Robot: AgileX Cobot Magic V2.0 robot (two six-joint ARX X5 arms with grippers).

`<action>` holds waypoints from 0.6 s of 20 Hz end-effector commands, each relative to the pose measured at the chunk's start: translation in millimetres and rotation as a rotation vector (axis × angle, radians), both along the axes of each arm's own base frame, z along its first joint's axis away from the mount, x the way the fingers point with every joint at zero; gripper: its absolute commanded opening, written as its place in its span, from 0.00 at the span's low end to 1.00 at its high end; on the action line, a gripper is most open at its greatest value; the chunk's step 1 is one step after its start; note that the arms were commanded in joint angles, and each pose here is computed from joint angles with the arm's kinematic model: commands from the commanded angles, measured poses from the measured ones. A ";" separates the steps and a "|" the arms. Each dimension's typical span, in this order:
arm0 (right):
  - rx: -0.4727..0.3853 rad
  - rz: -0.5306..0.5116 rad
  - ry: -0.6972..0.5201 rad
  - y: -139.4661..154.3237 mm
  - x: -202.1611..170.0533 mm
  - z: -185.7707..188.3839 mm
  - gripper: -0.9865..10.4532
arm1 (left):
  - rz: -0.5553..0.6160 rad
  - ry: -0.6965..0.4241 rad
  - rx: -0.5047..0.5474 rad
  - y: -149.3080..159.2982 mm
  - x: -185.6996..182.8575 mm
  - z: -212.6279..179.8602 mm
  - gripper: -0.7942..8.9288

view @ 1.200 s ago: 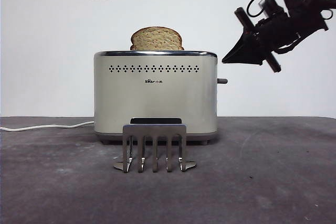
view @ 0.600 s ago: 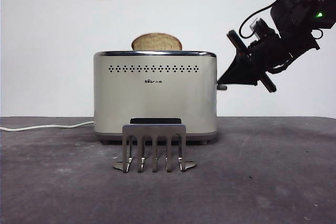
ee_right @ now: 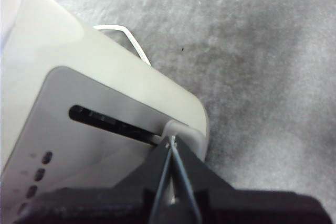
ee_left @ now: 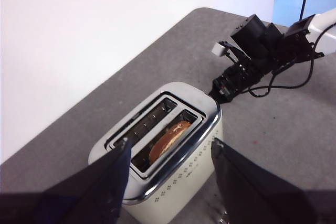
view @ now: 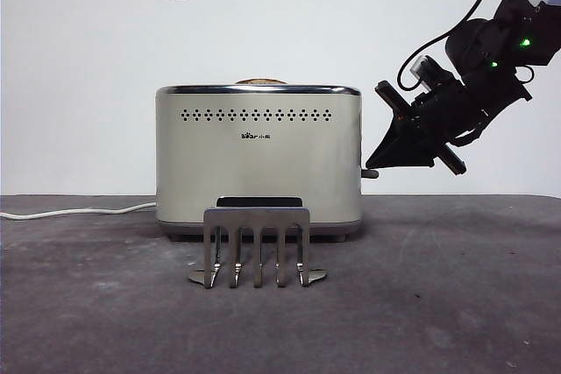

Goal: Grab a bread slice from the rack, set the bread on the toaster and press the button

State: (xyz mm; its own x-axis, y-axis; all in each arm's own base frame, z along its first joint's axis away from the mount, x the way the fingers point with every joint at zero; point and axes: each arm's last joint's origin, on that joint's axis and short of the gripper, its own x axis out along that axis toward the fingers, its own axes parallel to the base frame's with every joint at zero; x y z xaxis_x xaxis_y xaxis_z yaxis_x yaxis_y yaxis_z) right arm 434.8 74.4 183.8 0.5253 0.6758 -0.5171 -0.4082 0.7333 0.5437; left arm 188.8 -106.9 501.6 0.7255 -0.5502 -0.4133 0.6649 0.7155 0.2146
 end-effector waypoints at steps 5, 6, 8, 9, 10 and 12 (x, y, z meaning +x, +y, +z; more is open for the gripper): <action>-0.067 -0.007 0.105 3.1 -4.6 -32.0 0.08 | 0.003 0.013 -0.007 -0.5 0.0 -1.1 0.35; -0.068 -0.007 0.106 3.1 -4.7 -32.1 0.08 | 0.003 0.013 -0.007 -0.5 0.0 -1.1 0.35; -0.068 -0.007 0.109 3.1 -4.9 -32.3 0.08 | 0.003 0.014 -0.007 -0.5 0.0 -1.1 0.35; -0.070 -0.005 0.110 3.0 -5.1 -32.4 0.08 | 0.003 0.014 -0.007 -0.5 0.0 -1.1 0.35; -0.070 -0.005 0.111 3.0 -5.1 -32.5 0.08 | 0.003 0.014 -0.006 -0.5 0.0 -1.2 0.35; -0.069 -0.005 0.111 3.0 -5.1 -32.3 0.08 | 0.003 0.015 -0.006 -0.5 0.0 -1.2 0.35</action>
State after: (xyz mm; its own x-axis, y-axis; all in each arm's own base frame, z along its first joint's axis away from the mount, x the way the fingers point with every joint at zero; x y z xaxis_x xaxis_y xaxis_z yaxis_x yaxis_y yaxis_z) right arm 434.8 75.8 184.1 0.5289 0.6643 -0.5282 -0.4146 0.7453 0.5222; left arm 188.6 -106.8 501.2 0.7239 -0.5493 -0.4175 0.6657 0.7150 0.2135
